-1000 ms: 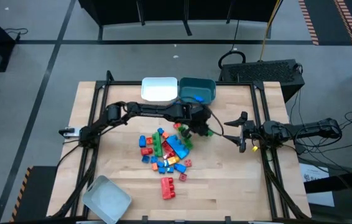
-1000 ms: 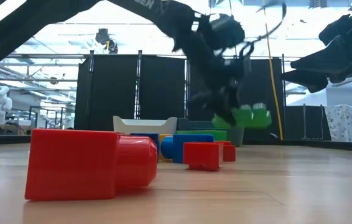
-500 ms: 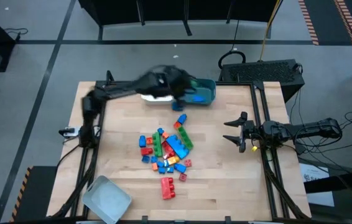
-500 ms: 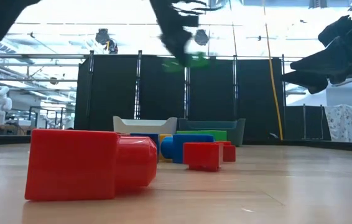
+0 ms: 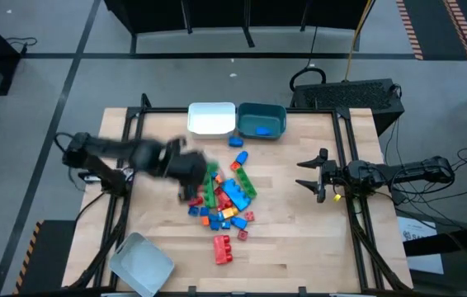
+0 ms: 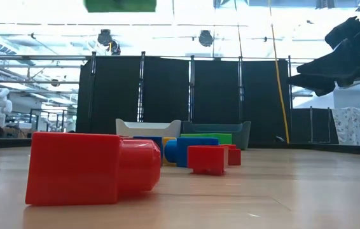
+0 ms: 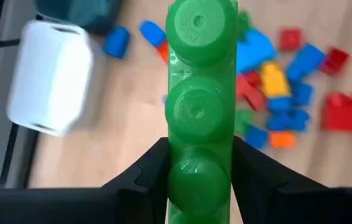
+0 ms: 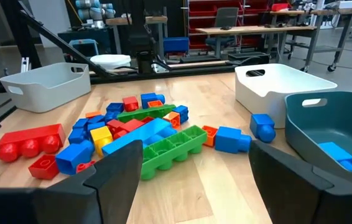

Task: Sort blocks by size
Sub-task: Put the green rectangular 4 stud game piece into the gray bin

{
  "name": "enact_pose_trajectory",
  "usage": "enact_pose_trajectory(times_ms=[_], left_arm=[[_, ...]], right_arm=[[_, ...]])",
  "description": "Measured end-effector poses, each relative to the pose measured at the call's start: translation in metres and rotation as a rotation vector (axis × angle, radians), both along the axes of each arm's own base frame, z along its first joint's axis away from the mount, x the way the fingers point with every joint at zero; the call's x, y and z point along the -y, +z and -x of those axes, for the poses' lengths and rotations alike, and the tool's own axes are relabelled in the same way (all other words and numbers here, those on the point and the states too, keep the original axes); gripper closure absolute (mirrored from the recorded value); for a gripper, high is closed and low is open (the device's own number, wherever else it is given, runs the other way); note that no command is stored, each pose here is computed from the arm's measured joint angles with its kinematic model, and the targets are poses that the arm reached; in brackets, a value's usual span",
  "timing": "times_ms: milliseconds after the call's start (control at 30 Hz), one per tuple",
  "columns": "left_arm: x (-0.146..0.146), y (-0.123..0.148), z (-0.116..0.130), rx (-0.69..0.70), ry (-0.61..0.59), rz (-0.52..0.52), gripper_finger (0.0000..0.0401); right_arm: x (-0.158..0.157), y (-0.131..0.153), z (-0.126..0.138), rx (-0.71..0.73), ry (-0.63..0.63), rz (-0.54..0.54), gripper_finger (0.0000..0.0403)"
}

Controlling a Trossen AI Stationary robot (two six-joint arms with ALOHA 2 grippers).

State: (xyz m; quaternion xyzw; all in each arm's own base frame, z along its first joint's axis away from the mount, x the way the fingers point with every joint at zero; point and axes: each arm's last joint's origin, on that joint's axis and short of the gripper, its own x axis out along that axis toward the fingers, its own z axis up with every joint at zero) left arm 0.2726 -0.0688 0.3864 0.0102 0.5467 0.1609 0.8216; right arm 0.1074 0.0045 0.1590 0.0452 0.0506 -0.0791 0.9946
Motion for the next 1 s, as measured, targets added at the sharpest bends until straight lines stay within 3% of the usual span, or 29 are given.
enact_pose_trajectory(times_ms=[167, 400, 667, 1000], left_arm=[[0.054, -0.031, 0.025, -0.018, 0.072, 0.01, 0.0268], [0.112, -0.07, 0.062, -0.113, 0.097, 0.126, 0.0268], [0.148, -0.076, 0.1, -0.096, 0.233, 0.228, 0.0268], [0.187, -0.096, 0.126, -0.189, 0.283, 0.268, 0.0268]], right_arm=[[0.0, 0.0, 0.0, 0.001, -0.001, -0.004, 0.0124], [0.0, 0.0, 0.0, 0.001, -0.001, -0.007, 0.0124], [0.0, 0.0, 0.0, 0.006, -0.004, -0.037, 0.0124], [0.0, 0.0, 0.0, 0.005, -0.003, -0.032, 0.0124]])
